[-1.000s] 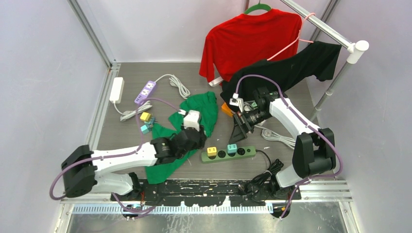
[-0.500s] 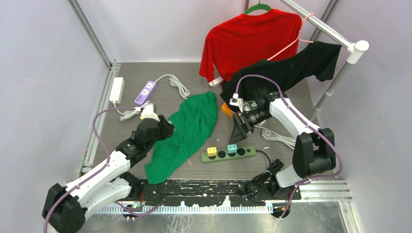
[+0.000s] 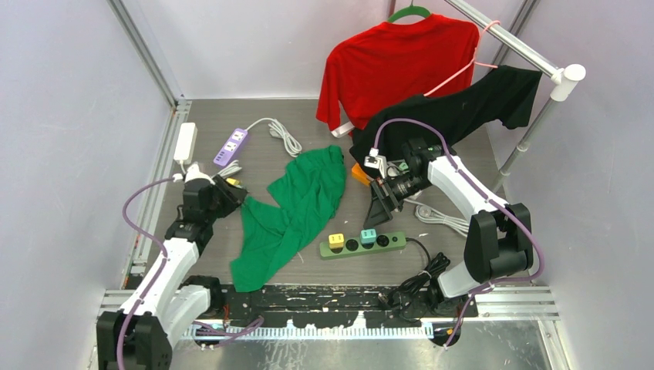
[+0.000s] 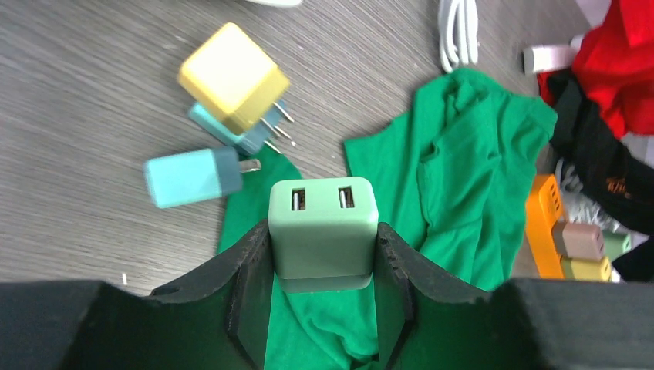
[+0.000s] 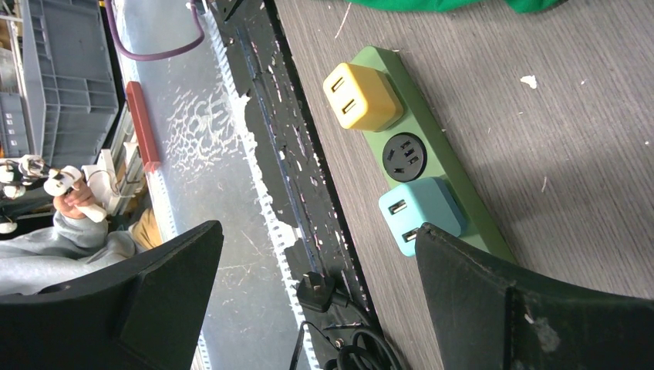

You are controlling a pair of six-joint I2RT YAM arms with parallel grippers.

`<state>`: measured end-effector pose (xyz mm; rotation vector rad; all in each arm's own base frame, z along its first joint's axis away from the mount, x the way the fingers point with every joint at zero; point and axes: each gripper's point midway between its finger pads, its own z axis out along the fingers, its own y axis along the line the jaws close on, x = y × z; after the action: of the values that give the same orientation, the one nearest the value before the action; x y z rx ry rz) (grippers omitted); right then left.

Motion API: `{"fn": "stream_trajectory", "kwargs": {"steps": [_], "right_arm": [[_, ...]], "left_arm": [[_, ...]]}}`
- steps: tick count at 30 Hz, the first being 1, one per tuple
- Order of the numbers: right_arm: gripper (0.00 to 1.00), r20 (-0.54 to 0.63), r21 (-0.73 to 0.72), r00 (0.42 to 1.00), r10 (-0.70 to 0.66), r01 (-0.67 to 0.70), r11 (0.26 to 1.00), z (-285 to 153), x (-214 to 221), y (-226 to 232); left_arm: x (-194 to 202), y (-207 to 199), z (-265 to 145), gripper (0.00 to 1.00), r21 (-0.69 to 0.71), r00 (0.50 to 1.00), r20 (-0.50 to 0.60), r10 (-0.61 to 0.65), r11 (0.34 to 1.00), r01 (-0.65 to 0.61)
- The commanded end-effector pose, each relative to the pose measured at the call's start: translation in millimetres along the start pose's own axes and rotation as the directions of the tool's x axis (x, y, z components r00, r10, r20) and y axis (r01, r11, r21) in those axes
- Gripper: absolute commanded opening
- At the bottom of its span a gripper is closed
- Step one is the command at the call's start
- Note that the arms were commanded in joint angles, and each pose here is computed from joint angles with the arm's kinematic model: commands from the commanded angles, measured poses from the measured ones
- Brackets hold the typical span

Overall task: Pull the plug off the socket
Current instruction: Place the plug at the center of the board.

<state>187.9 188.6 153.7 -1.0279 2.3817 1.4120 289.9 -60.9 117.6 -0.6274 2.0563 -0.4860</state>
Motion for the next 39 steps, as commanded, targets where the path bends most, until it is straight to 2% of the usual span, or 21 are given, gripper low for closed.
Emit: {"fn": "stream_trajectory", "kwargs": {"steps": [1, 8, 13, 22, 30, 39], "right_arm": [[1.0, 0.018, 0.005, 0.999, -0.036, 0.036, 0.999, -3.4, -9.3, 3.3], [1.0, 0.015, 0.007, 0.999, -0.035, 0.035, 0.999, -3.2, -9.2, 2.4], [1.0, 0.014, 0.008, 0.999, -0.034, 0.034, 0.999, -2.9, -8.9, 1.7], [1.0, 0.014, 0.01, 0.999, -0.037, 0.037, 0.999, -3.2, -8.9, 1.6], [1.0, 0.014, 0.01, 0.999, -0.036, 0.036, 0.999, -3.4, -8.9, 1.9], [1.0, 0.015, 0.012, 0.999, -0.038, 0.037, 0.999, -3.8, -9.1, 2.3]], "left_arm": [[-17.8, 4.4, 2.7, 0.0, 0.021, 0.991, 0.039, -0.125, 0.992, 0.124], [-24.1, 36.6, 4.9, 0.01, -0.102, 0.964, 0.099, -0.248, 0.961, 0.258], [-27.6, 58.1, -0.7, 0.04, -0.232, 0.947, 0.148, -0.284, 0.921, 0.312], [-30.2, 77.9, -3.1, 0.06, -0.391, 0.946, 0.151, -0.285, 0.862, 0.322], [-36.2, 90.4, -10.6, 0.07, -0.474, 0.944, 0.184, -0.276, 0.816, 0.331], [-42.1, 98.6, -18.6, 0.09, -0.488, 0.928, 0.246, -0.279, 0.792, 0.368]]}}
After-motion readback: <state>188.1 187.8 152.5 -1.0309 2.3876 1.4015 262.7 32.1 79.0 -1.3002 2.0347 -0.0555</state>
